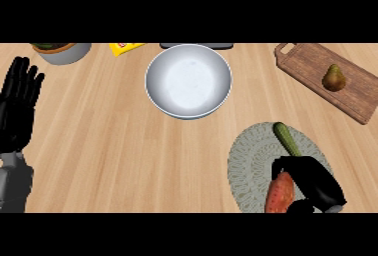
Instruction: Pick the sweet potato from the placemat and place it in the bowl
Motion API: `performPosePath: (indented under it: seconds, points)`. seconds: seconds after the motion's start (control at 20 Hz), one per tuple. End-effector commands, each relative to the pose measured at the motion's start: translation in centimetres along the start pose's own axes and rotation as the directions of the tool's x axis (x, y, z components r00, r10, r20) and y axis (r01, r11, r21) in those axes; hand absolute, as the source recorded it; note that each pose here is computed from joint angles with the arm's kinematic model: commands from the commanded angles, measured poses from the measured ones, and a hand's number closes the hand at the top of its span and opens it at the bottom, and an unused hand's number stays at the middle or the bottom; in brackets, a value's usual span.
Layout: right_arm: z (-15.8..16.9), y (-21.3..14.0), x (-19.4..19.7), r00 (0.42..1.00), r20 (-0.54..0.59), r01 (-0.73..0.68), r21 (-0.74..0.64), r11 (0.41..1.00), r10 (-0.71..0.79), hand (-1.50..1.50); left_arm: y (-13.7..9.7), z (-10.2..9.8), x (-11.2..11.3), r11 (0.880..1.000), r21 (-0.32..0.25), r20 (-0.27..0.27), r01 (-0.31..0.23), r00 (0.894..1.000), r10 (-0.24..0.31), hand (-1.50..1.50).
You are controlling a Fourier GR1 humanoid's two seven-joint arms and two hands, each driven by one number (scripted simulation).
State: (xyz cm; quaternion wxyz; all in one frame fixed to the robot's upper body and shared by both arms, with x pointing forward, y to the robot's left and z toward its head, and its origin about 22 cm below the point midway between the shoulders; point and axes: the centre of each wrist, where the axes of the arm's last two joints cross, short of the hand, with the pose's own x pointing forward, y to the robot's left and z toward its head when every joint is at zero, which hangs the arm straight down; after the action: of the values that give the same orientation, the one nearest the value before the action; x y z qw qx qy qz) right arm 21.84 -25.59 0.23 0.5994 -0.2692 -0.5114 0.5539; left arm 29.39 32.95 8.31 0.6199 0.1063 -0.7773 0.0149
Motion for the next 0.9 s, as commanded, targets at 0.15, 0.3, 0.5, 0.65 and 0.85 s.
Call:
performPosePath:
  seconds: [0.15,0.3,0.5,0.65,0.85]
  points:
    - [0.9,-7.9,-8.3,0.959,-0.282,-0.05,-0.089,0.995,0.023,1.5,1.0,-0.1,0.3,1.0,-0.009,-0.01,0.0,1.0,0.0,0.0]
    - [2.6,-11.4,-13.7,0.908,-0.418,-0.08,-0.113,0.99,0.026,1.5,-1.0,-0.1,0.2,1.0,-0.014,0.006,0.0,1.0,0.0,0.0]
    - [2.4,-13.8,-14.3,0.888,-0.455,-0.168,-0.184,0.968,0.068,1.5,0.4,-0.9,0.4,1.0,-0.015,0.006,0.0,1.0,0.0,0.0]
    - [4.3,-15.9,-12.6,0.891,-0.452,-0.195,-0.271,0.943,0.054,1.5,2.0,1.0,-0.9,1.0,0.015,-0.005,0.015,1.0,-0.015,0.0]
    - [5.5,-19.5,-12.7,0.952,-0.306,-0.113,-0.364,0.925,-0.004,1.5,1.4,-0.8,0.8,1.0,0.016,0.006,0.003,1.0,-0.003,0.0]
